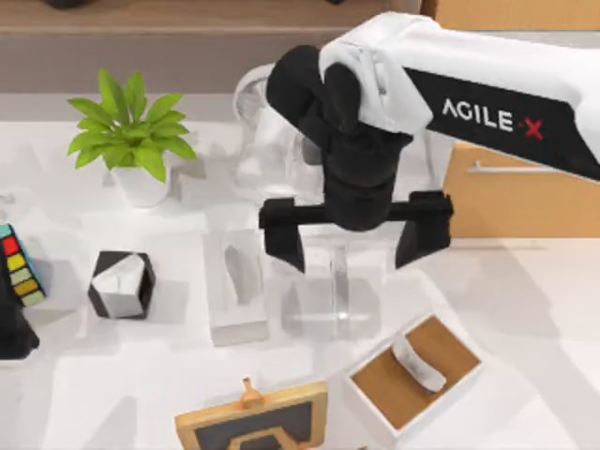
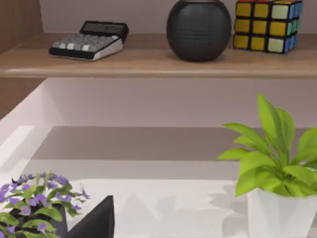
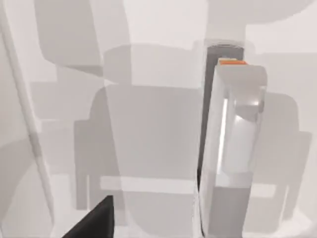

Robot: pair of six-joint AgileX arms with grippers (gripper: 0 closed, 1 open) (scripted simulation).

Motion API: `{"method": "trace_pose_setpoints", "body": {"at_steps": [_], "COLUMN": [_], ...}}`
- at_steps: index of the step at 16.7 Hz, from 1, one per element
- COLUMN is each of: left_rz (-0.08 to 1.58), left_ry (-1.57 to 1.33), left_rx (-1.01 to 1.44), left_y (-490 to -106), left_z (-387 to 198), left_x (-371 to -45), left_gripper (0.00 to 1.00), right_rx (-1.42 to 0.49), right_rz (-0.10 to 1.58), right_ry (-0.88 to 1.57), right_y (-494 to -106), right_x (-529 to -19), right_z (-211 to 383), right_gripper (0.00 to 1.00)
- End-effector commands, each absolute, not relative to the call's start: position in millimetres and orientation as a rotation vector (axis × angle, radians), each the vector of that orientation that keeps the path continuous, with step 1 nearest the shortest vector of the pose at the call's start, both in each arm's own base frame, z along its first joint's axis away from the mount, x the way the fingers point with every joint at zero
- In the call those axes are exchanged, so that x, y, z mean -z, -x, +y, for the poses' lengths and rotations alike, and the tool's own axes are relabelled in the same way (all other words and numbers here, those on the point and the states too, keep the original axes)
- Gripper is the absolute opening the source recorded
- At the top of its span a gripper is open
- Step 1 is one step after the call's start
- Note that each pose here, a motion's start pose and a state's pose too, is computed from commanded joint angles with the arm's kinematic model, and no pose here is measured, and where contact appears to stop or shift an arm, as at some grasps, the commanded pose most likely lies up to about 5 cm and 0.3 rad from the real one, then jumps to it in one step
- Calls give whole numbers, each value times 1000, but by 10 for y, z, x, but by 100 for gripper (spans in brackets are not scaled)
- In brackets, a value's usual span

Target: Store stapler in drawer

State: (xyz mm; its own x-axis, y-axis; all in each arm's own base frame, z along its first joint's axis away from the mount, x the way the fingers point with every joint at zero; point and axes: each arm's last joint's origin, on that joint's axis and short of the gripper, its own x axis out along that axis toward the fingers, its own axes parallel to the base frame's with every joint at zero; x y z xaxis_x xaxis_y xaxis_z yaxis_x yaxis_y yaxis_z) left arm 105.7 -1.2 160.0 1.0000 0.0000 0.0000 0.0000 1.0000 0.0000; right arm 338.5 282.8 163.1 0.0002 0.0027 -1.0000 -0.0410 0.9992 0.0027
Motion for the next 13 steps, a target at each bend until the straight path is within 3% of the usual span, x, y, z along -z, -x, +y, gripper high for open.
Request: {"method": "trace_pose_setpoints", "body": {"at_steps": [5,10,13], "left_rz": [0,0,0], "left_ry": [0,0,0], "left_rx": [0,0,0], "left_y": [-1057,-1057,-1057], "left_z": [-12,-12,-12], "left_x": [-1600,-1600,-1600], "left_gripper": [100,100,100], "right_rx": [-33,-36,-36], "right_rz": [1574,1571,1571], "right_ry": [33,30,30], "right_y": [-3330,-3306,-3306], "right_x": [-1220,-1186,-1186], "right_z": [2888,2927,2927], "right_gripper": [100,100,77]}}
